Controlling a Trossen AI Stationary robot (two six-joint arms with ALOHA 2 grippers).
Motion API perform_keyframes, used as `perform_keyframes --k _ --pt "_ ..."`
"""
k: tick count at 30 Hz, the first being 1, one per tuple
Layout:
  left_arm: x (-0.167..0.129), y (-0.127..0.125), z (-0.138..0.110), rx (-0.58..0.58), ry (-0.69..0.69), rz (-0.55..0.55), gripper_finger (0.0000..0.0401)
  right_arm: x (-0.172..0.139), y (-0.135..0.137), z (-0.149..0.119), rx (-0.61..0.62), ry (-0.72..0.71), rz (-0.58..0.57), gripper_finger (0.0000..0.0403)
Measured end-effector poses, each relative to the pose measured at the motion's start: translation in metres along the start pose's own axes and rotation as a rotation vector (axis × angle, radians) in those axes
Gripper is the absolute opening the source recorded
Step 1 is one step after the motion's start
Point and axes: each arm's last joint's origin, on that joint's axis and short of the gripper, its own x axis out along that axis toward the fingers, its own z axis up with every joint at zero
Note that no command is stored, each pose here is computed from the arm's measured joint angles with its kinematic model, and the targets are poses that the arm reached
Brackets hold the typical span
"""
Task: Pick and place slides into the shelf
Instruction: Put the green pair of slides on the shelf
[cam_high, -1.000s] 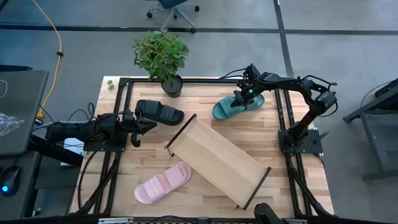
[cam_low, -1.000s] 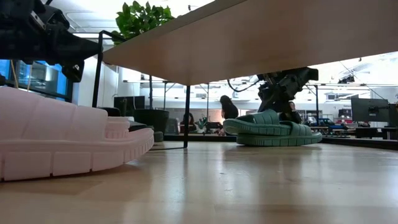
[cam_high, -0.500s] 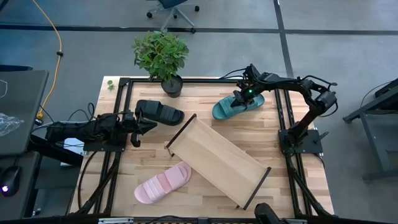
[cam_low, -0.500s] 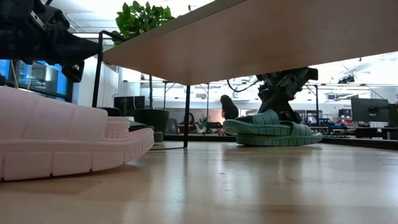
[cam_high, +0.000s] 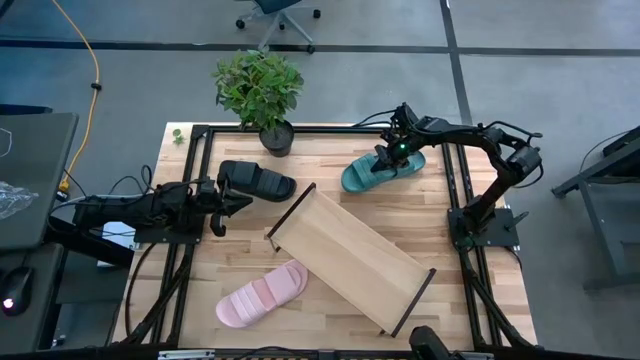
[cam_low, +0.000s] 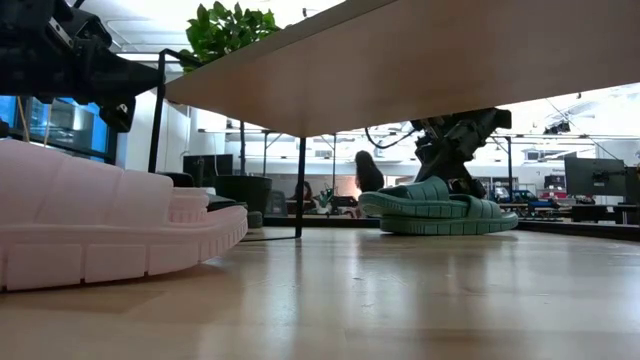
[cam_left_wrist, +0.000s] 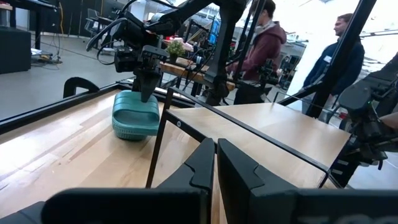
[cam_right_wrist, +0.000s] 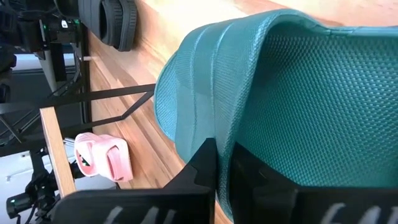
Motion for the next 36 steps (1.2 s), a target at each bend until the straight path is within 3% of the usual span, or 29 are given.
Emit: perform_keyframes --k 18,36 --pt "0.0 0.0 0.0 0.0 0.0 0.0 0.001 -0.029 0.022 -0.008 -0.022 -0.085 0.026 0.0002" --pt "0.0 0.0 0.0 0.0 0.002 -0.003 0.001 -0.031 0.023 -0.01 -0.019 -0.083 0.025 0.0"
